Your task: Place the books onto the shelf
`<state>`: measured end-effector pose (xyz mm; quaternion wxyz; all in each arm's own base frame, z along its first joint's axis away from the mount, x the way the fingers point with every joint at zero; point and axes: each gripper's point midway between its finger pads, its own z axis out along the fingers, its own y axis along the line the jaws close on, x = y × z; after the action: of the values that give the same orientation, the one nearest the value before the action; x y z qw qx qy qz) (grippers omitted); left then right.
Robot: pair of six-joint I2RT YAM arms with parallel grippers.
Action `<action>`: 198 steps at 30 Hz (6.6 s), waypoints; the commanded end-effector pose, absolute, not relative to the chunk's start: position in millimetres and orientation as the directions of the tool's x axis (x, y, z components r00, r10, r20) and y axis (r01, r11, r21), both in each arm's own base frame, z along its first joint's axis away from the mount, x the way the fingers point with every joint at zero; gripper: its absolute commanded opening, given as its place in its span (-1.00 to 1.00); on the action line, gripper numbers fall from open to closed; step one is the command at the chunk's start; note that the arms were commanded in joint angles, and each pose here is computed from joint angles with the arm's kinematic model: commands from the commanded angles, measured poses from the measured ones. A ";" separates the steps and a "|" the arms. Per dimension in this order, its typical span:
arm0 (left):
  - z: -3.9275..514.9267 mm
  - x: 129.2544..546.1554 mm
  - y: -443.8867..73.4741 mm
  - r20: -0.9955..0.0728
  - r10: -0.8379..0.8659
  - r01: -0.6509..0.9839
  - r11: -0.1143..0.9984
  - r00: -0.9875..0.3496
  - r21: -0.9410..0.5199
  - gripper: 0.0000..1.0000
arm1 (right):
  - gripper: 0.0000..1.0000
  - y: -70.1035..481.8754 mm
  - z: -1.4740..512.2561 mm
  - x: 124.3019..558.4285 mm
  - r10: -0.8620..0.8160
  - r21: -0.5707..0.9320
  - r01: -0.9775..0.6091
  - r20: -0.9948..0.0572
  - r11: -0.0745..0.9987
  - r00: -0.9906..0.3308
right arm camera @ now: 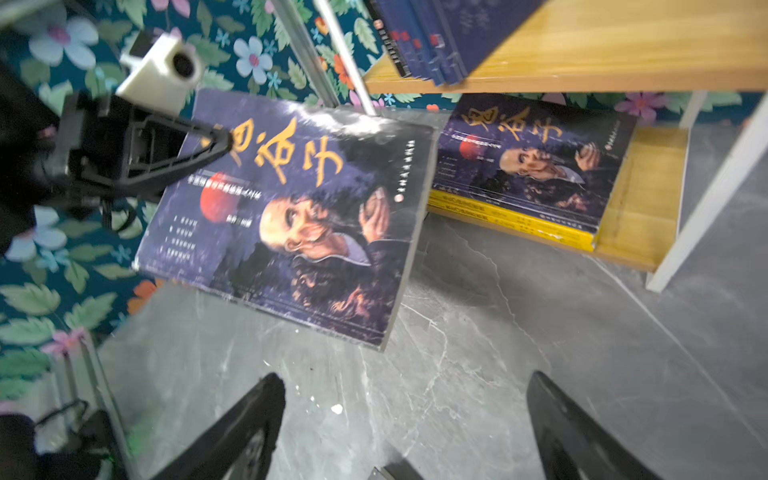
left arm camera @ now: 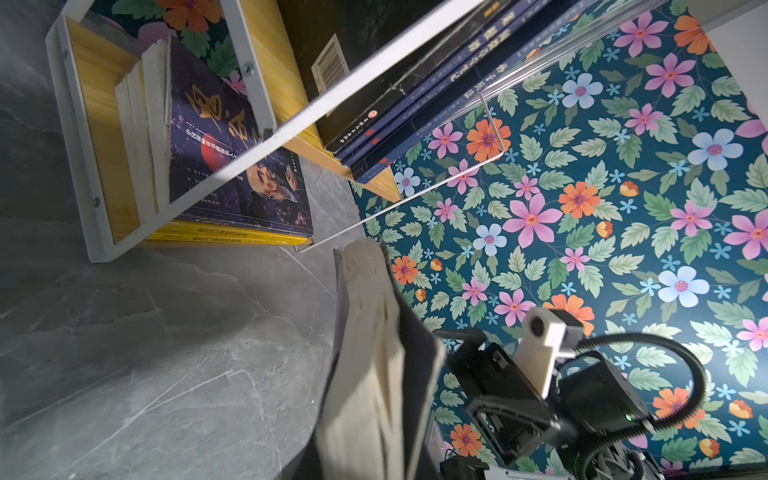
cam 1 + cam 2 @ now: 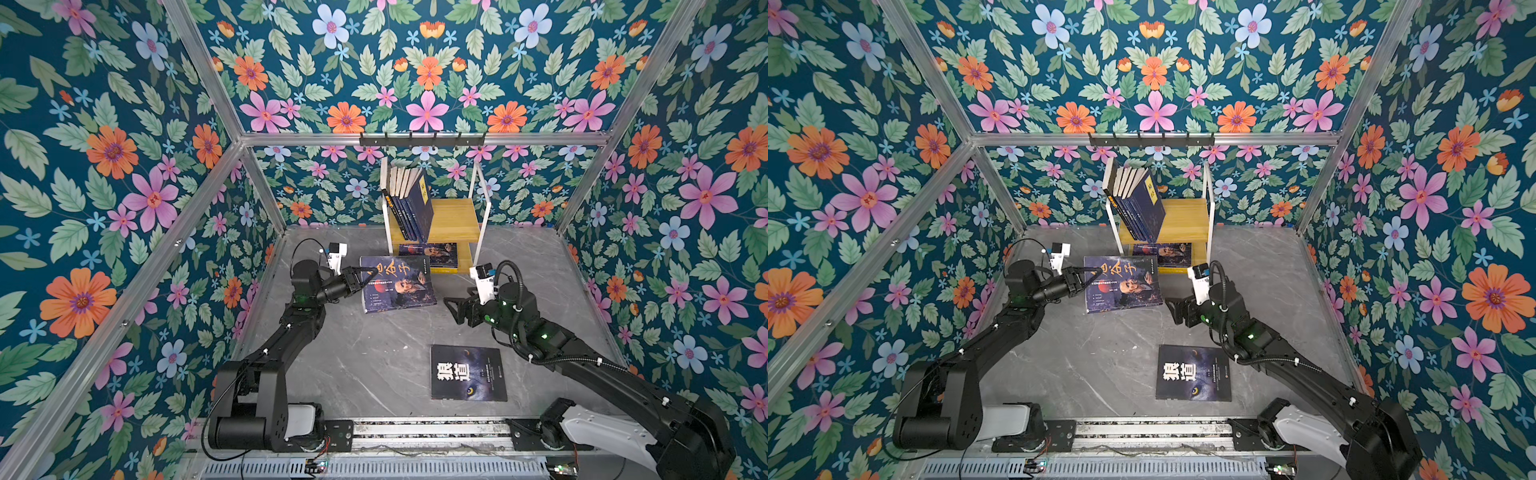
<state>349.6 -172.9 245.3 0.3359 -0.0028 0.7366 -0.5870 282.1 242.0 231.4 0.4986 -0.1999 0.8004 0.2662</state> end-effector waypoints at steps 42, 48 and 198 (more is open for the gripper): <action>254.1 356.7 -180.3 -0.496 -0.376 0.419 0.271 -0.782 -0.867 -1.00 | 0.72 363.3 246.0 315.4 -0.835 -0.890 -0.209 -0.454 0.406 0.311; 254.6 357.5 -182.2 -0.495 -0.372 0.422 0.264 -0.785 -0.867 -1.00 | 0.61 369.8 226.0 332.7 -0.852 -0.901 -0.190 -0.431 0.389 0.297; 224.2 391.5 -58.2 -0.810 -0.062 0.354 0.878 -0.583 -0.322 0.99 | -1.00 261.1 129.1 517.8 -0.990 -0.849 -0.520 -0.137 0.100 0.034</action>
<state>391.9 -57.8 221.5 0.4452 0.0805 0.8609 -0.2326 511.9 258.1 124.9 0.3834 -0.6090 0.6280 -0.2961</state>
